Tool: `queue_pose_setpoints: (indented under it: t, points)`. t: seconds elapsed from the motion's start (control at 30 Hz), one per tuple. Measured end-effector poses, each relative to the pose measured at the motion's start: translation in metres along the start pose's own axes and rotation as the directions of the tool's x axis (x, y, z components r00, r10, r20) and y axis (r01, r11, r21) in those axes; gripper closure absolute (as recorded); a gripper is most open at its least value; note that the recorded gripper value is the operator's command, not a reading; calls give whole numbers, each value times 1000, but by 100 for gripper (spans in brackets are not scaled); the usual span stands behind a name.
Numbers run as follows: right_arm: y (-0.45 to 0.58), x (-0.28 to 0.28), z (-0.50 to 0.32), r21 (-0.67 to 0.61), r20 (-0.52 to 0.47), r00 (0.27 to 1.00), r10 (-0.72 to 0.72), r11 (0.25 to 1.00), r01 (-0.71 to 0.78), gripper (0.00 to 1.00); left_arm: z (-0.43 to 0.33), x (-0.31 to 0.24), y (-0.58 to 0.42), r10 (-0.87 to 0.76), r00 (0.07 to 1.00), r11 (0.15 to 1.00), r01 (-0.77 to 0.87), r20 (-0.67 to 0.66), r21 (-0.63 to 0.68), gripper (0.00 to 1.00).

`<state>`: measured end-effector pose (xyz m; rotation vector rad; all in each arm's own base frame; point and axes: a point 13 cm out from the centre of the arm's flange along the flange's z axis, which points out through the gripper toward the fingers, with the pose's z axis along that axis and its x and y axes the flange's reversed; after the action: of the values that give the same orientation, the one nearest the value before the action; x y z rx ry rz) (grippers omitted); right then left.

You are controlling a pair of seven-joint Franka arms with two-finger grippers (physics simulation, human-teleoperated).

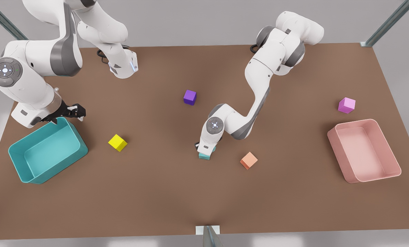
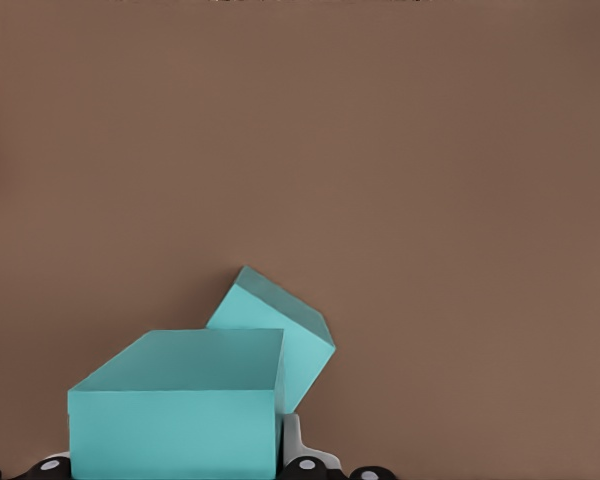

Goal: Stack the two blue cubes on top of each other

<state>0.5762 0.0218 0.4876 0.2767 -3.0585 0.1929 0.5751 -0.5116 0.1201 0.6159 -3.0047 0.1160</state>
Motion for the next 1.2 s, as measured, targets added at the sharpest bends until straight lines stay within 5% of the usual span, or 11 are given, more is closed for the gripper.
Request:
queue_pose_setpoints:
  t: [0.47,0.57,1.2]
  points:
    - [0,-1,2,-1,-3,1000,-16,1000,16,0,-2,0,-13,-121,993,992,120,8,34,25]
    - [0,-1,3,-2,-4,1000,-18,1000,18,0,-3,-2,-15,-138,990,990,137,9,41,0]
    - [0,-3,4,-2,-4,1000,-26,1000,26,0,-57,-9,-13,-211,977,976,211,0,55,0]
